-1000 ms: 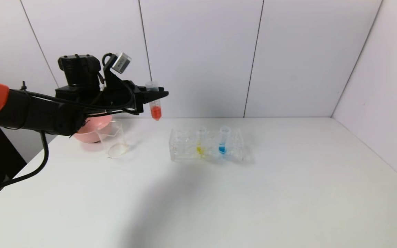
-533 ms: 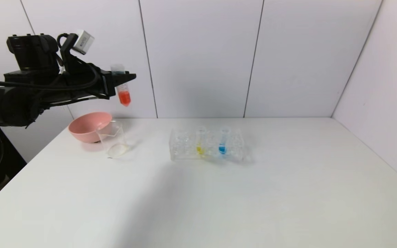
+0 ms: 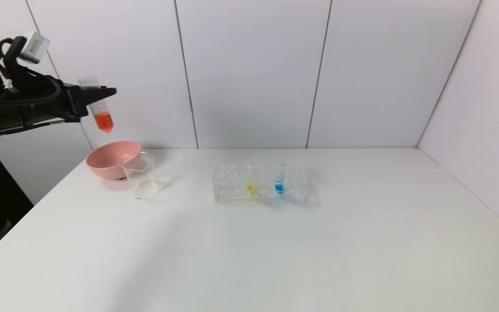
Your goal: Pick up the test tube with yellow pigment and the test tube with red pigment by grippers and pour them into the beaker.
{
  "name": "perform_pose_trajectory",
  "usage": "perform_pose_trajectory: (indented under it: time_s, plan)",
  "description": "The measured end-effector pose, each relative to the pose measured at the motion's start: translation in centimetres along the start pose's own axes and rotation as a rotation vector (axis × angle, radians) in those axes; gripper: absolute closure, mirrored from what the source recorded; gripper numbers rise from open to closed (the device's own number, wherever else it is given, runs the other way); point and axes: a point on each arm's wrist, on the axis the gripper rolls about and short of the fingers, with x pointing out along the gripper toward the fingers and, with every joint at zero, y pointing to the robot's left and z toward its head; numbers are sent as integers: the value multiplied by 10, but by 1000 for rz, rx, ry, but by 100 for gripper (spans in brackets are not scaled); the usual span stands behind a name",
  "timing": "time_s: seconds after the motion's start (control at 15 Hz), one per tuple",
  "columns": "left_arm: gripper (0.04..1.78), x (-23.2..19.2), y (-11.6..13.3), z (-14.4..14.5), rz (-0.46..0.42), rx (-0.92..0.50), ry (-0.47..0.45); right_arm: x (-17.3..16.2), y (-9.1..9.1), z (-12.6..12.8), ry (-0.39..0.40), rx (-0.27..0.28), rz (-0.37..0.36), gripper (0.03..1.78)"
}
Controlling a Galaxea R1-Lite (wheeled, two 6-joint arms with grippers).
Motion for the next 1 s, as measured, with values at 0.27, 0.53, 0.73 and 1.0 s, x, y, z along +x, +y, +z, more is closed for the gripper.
perform_pose_trajectory:
  time_s: [0.27,0.53,0.73,1.0]
  plan:
    - [132,-40,29,2,108,-25,-7,0,0,0,0,0,0,170]
    - [132,-51,37,-4,151,-42,5,0,0,0,0,0,0,170]
    - [132,-51,37,-7,157,-52,12,0,0,0,0,0,0,170]
    - [132,-49,41,-12,199,-52,22,0,0,0,0,0,0,170]
